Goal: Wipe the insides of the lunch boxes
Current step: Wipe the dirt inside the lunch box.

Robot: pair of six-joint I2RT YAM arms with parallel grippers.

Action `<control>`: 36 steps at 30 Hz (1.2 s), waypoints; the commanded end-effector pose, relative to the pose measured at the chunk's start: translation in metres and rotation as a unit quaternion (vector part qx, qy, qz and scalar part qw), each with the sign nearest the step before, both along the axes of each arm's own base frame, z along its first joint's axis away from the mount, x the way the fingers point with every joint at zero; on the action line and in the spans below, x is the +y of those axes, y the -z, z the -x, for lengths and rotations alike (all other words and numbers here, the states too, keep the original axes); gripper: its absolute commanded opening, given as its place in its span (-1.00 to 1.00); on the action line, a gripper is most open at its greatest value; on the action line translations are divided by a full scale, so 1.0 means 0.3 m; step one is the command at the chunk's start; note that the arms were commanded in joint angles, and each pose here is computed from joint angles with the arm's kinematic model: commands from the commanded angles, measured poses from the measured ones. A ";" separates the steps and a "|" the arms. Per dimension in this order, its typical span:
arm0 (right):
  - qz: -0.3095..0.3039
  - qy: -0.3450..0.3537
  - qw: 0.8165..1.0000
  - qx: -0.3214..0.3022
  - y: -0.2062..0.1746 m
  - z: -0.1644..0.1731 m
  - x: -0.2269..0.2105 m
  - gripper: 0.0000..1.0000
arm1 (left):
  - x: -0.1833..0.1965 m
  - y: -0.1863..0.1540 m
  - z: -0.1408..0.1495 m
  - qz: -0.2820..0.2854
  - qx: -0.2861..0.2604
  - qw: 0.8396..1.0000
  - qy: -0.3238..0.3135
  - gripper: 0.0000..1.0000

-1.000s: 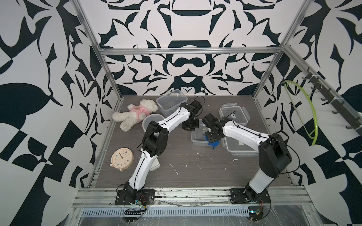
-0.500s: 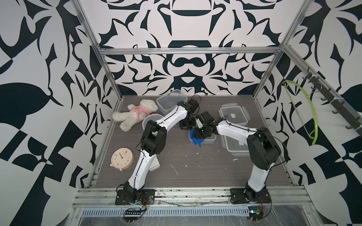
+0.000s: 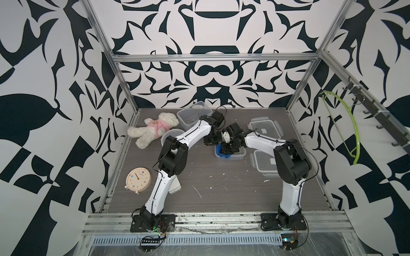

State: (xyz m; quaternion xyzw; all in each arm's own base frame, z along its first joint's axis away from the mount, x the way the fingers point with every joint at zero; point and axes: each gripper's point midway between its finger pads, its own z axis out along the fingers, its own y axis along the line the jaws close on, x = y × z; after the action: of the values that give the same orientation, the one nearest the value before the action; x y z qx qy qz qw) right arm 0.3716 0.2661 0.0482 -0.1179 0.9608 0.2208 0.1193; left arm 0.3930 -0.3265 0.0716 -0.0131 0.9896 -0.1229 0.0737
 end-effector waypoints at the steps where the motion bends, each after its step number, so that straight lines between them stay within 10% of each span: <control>1: -0.041 0.025 0.996 -0.072 -0.101 -0.192 0.063 -1.00 | -0.080 -0.045 0.098 0.033 0.018 0.999 0.037 -1.00; 19: 0.035 0.238 0.952 -0.189 -0.194 -0.462 -0.358 -1.00 | -0.103 0.000 0.156 0.034 0.047 0.997 0.049 -1.00; 28: 0.334 0.188 0.908 -0.168 -0.224 -0.331 -0.663 -1.00 | -0.052 0.008 0.117 -0.006 0.037 0.999 0.039 -1.00; 36: 0.402 0.088 0.907 -0.089 -0.061 -0.102 -0.582 -1.00 | -0.022 -0.012 0.071 -0.027 0.022 0.999 0.034 -1.00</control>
State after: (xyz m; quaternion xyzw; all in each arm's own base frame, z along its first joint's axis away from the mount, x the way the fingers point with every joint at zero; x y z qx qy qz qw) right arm 0.4303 0.1142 0.0693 -0.0637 0.9689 -0.1239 0.2044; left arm 0.3783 -0.3674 0.0812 0.0261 0.9840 -0.1571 0.0795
